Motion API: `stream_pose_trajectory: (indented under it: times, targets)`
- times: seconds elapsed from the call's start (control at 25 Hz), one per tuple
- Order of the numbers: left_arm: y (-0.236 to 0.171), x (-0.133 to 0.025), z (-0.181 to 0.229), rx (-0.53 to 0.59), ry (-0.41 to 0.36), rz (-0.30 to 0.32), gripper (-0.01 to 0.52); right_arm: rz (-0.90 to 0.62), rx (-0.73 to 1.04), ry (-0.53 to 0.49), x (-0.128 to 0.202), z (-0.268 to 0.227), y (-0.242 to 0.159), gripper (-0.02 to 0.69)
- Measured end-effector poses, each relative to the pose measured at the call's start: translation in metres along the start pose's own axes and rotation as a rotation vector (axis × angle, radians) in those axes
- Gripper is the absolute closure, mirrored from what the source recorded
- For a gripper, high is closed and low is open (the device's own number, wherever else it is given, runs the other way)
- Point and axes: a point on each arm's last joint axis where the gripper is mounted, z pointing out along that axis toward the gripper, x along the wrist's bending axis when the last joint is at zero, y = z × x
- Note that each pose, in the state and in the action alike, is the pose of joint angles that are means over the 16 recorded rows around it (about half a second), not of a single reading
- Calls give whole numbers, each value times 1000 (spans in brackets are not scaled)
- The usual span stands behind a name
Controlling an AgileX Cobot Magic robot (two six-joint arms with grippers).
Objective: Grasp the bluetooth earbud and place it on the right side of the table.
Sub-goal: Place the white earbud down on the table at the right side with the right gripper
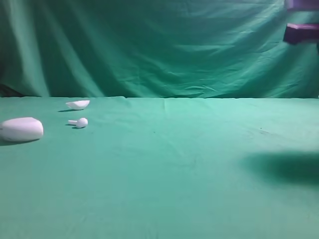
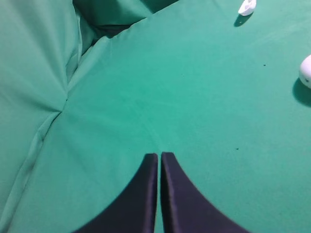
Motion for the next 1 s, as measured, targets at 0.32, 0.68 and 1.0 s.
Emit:
stream_pose_trajectory:
  times: [0.32, 0.68, 1.0]
  targets:
    - [0, 0, 0, 0, 0, 0, 514, 13, 24, 13, -2, 41, -15, 569]
    - [0, 0, 0, 0, 0, 0, 514, 10, 19, 17, -1, 48, -14, 419]
    - [0, 0, 0, 0, 0, 0, 514, 29, -89, 17, -7, -8, -14, 345]
